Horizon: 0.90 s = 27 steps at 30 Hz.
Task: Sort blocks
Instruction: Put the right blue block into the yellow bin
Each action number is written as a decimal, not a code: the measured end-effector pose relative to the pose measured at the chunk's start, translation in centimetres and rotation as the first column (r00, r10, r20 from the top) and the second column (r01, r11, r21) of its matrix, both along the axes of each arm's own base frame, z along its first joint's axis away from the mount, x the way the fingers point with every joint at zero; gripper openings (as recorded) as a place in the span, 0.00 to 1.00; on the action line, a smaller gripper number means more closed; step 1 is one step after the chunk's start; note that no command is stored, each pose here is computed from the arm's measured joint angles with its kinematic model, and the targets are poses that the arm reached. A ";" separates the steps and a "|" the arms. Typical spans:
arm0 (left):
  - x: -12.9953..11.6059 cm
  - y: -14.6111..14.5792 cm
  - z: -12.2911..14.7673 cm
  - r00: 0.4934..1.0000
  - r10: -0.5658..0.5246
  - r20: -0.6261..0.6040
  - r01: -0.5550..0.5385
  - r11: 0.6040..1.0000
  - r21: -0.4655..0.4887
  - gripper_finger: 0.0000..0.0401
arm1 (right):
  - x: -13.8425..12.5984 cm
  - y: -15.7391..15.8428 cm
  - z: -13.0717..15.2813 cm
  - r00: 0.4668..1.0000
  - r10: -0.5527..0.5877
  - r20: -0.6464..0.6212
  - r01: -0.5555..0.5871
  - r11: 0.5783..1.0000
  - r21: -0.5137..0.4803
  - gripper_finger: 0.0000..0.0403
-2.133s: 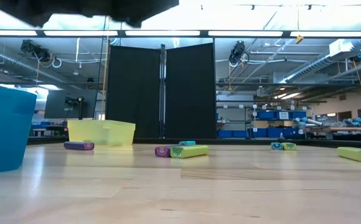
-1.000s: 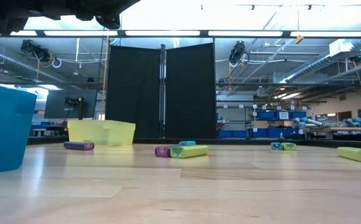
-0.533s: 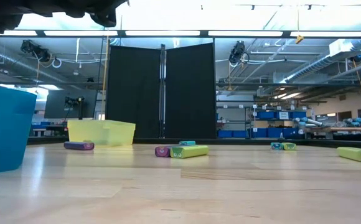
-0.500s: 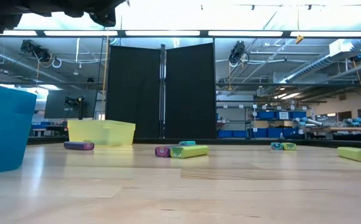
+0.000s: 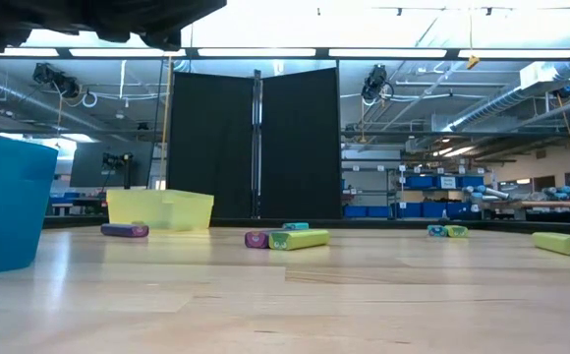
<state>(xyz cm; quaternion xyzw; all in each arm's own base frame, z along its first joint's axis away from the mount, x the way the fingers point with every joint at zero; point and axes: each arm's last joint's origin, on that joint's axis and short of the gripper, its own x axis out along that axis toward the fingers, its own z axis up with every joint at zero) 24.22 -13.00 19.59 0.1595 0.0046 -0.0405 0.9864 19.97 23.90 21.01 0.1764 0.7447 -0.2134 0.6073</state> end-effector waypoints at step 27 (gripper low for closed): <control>-1.0 0.1 -1.3 0.999 0.008 -0.053 -0.019 0.977 -0.211 0.22 | 6.1 -22.3 3.3 0.964 0.019 0.264 0.100 0.899 -0.427 0.03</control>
